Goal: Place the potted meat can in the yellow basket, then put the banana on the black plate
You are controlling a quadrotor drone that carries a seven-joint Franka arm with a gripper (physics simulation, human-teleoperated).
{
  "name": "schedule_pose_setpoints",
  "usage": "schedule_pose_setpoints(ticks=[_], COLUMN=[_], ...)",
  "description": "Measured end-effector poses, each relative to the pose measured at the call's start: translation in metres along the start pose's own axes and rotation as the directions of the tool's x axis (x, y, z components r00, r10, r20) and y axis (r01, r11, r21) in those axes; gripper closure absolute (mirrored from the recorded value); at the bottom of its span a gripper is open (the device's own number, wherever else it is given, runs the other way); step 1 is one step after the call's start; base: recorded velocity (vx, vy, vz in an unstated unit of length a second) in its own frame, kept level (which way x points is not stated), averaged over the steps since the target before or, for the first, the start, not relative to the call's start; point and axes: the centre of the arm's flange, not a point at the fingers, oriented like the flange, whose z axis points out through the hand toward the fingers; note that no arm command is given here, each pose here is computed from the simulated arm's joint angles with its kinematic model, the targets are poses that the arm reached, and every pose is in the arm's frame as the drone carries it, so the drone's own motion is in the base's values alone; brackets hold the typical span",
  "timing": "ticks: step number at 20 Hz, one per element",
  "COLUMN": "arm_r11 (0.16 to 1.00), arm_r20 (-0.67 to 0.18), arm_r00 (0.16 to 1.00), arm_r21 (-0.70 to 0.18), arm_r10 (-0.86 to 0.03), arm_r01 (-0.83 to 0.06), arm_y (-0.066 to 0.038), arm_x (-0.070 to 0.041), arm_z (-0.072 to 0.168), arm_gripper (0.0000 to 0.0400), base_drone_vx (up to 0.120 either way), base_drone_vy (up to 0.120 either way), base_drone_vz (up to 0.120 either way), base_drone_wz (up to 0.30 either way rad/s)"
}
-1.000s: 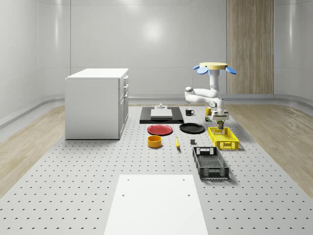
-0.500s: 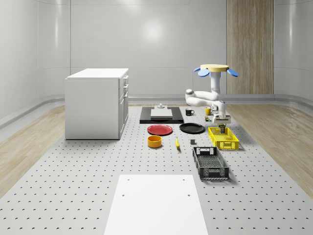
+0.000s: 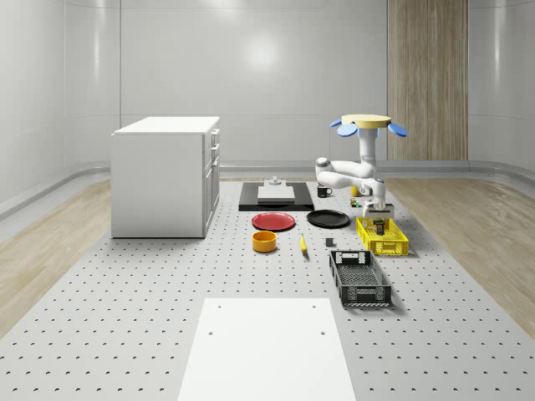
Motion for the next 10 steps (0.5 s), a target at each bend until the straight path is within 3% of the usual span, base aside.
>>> schedule_pose_setpoints(ticks=[8, 10], arm_r11=[1.000, 1.000], arm_r20=[0.000, 0.000], arm_r00=[1.000, 1.000], arm_r21=[0.000, 0.000], arm_r10=[0.000, 0.001], arm_r01=[0.000, -0.001], arm_y=[0.000, 0.000], arm_x=[0.000, 0.000], arm_z=[0.024, 0.029], arm_gripper=[0.0115, 0.0067], base_drone_vx=[0.000, 0.000], base_drone_vy=[0.000, 0.000], base_drone_vz=[0.000, 0.000], base_drone_wz=[0.000, 0.000])
